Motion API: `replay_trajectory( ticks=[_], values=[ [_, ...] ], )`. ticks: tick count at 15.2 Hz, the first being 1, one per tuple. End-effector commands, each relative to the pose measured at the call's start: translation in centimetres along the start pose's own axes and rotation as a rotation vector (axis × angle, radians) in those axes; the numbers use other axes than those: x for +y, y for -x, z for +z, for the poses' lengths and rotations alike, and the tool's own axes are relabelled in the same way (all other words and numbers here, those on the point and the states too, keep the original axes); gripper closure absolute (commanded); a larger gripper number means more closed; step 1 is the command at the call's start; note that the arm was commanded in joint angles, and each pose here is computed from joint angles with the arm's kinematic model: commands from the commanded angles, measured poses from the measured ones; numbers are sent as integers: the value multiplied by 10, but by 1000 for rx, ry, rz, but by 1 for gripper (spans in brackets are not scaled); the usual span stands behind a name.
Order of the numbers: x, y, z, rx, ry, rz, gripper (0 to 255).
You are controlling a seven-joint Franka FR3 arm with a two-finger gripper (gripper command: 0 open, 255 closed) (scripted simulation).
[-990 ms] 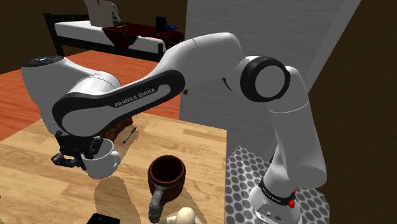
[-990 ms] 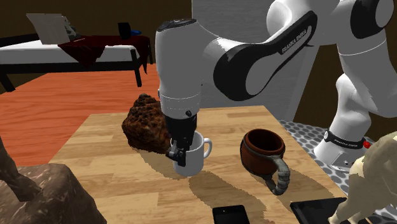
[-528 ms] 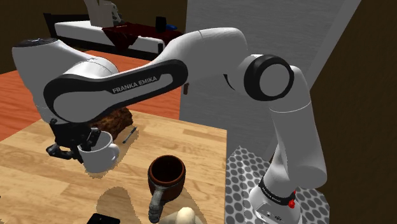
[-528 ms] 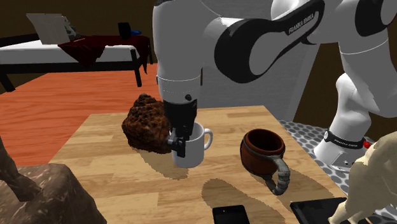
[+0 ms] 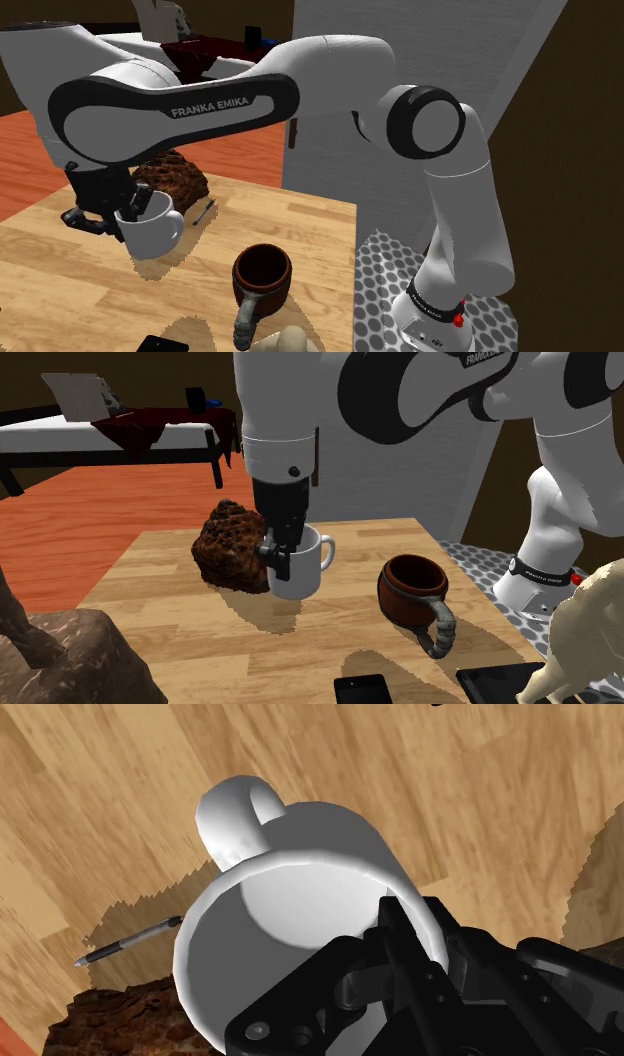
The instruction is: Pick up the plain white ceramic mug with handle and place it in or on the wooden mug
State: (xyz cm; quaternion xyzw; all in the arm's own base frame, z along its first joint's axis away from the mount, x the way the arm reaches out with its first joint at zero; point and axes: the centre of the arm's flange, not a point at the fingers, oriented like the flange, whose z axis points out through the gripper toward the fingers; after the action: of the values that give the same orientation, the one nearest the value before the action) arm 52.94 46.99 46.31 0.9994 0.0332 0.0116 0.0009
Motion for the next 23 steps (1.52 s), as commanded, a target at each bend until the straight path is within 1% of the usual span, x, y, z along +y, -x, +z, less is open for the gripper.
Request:
replay_trajectory(
  ticks=[1,13,14,23],
  values=[
    [1,0,-11,0,0,0,255],
    [1,-1,-74,0,0,0,255],
    [1,-1,-75,0,0,0,255],
    [37,111,-88,0,0,0,255]
  ],
)
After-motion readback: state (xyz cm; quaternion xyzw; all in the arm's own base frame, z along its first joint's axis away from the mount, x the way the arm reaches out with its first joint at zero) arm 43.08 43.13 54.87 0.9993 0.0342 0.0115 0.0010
